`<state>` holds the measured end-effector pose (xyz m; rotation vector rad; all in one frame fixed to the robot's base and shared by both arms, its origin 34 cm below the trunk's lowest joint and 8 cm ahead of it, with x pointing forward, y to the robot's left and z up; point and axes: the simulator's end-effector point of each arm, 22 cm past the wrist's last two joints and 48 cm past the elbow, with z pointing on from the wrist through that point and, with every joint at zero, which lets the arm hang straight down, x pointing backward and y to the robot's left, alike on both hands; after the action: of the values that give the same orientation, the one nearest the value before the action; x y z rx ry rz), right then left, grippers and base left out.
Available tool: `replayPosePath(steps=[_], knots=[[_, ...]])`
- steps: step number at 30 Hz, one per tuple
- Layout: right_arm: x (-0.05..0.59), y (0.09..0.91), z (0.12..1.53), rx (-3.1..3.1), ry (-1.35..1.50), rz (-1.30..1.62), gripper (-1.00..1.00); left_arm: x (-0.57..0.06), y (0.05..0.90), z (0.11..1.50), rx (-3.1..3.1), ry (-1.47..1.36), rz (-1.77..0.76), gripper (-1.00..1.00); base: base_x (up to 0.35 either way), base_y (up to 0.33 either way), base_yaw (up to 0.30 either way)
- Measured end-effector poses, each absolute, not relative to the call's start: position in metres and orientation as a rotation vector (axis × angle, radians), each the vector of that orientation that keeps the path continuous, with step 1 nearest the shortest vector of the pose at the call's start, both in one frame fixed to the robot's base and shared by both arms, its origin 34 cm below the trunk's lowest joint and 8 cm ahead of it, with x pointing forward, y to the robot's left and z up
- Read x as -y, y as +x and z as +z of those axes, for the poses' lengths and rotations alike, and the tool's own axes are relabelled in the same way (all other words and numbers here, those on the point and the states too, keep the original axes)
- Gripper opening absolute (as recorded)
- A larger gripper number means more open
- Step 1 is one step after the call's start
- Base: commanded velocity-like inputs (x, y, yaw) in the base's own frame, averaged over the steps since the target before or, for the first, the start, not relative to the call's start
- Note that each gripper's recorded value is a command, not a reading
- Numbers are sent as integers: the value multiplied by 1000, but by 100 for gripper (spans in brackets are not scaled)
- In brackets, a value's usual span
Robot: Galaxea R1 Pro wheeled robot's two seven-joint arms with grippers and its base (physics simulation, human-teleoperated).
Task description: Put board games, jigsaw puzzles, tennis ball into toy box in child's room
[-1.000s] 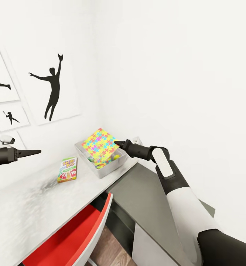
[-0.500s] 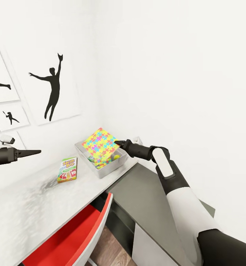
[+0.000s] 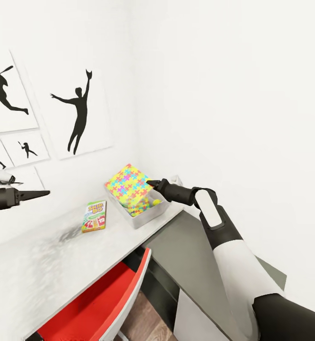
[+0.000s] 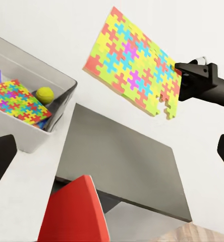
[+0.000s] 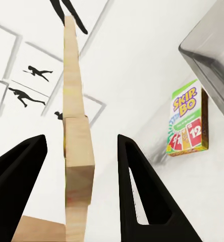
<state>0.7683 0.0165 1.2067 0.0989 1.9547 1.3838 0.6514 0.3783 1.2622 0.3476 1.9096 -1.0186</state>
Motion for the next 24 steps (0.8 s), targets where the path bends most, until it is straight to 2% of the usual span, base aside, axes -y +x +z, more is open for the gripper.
replayPosePath(steps=[8,14,18,24], knots=[[-16,768,1208,-1952,99,1384,-100,-384,651,1269,-1886,331,-1015,100,16,2,107],[-16,768,1208,-1951,100,1384,-100,-385,651,1269,-1886,331,-1014,100,246,0,37],[-16,768,1208,-1951,100,1383,-100,-385,651,1270,-1884,330,-1014,100,257,0,197],[-13,772,1213,-1926,114,1371,-100,-385,650,1271,-1882,330,-1013,100,46,0,267]])
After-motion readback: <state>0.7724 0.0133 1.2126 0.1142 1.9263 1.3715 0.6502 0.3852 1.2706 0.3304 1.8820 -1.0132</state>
